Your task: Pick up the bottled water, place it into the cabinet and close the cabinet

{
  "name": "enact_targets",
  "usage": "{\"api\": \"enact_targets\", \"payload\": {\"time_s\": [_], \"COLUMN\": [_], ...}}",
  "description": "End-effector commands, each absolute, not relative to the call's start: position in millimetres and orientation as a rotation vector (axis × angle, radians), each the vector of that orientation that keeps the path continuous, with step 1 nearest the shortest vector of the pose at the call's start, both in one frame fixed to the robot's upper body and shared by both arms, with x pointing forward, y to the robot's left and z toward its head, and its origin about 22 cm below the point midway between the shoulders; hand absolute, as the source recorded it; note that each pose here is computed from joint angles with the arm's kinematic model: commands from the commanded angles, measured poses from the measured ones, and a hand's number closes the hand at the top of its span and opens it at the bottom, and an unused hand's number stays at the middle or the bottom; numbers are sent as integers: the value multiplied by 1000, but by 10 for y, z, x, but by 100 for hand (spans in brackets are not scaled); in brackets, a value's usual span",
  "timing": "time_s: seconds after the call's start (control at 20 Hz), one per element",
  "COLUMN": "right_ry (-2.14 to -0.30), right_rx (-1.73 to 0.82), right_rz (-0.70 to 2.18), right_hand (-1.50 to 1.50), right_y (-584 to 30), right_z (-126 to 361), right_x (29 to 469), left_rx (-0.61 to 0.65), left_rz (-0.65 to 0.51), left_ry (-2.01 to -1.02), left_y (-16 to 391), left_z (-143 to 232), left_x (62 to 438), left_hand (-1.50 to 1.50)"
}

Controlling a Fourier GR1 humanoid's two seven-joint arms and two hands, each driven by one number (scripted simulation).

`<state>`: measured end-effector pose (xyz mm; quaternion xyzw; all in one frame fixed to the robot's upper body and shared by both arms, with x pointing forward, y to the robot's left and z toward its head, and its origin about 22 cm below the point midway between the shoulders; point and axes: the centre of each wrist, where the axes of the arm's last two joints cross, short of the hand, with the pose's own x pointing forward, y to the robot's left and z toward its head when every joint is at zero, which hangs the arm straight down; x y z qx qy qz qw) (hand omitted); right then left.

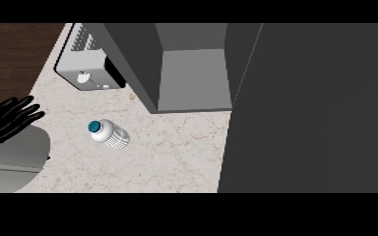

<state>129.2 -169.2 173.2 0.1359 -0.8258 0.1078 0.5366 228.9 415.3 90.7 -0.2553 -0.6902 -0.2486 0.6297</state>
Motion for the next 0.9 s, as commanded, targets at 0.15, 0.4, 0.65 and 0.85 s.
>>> {"api": "enact_targets", "payload": {"time_s": [0.15, 0.4, 0.65, 0.85], "right_ry": [-2010, -1980, -2001, -2004], "right_rx": [284, 276, 244, 241], "right_rz": [247, 264, 230, 244], "right_hand": [-150, -150, -150, -150], "right_y": [-1673, -1746, -1673, -1651], "right_z": [1811, 1809, 1850, 1804], "right_x": [1167, 1099, 1072, 1201], "left_rx": [-693, -721, -689, -711], "left_rz": [-500, -462, -488, -469], "left_ry": [-1491, -1440, -1433, -1448], "left_y": [3933, 3765, 3824, 3648], "left_z": [240, -142, -230, -475], "left_x": [2619, 2801, 2905, 2855], "left_hand": [-150, -150, -150, -150]}}
